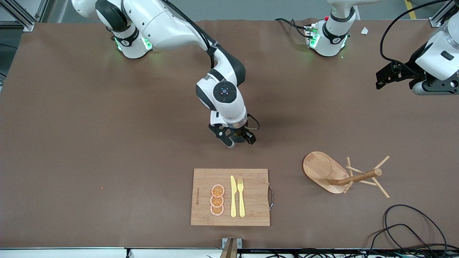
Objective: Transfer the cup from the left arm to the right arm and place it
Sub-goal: 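Grasp the mug rim with the right gripper and lift it, then carry the mug with the right gripper away from the cutting board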
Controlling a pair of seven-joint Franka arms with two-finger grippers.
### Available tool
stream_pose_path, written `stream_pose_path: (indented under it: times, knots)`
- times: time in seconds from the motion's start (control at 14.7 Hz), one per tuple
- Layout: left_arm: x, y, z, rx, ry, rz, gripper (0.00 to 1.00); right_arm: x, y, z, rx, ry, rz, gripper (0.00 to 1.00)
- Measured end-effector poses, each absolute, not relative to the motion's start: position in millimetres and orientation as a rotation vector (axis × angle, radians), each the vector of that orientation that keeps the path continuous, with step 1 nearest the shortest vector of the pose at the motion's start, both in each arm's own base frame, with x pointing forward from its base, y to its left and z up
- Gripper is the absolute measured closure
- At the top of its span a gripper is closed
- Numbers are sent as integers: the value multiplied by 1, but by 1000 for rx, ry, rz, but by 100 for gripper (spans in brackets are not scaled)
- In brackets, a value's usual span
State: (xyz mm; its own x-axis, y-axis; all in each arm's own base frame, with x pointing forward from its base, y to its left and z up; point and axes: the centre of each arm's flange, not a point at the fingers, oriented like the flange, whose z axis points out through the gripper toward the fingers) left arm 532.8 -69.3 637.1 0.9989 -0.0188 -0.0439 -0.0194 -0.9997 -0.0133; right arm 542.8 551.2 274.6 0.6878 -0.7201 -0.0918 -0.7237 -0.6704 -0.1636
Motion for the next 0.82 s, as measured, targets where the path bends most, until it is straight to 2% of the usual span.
stream_pose_path:
  times: [0.14,0.2,0.27,0.54,0.68,0.82]
  knots:
    - [531,-69,640,-3126,29,60,0,536,558,265,-2718,1154,30,24]
    - [530,-69,641,-3126,30,58,0,534,560,261,-2722,1140,27,24]
    - [530,-70,641,-3125,30,58,0,533,561,258,-2728,1127,27,29]
    - [529,-71,638,-3124,34,67,0,534,561,252,-2732,1103,19,71]
    - [529,-71,638,-3124,33,67,0,534,561,250,-2748,1060,14,75]
    - [529,-70,638,-3124,32,65,0,534,560,253,-2782,991,10,93]
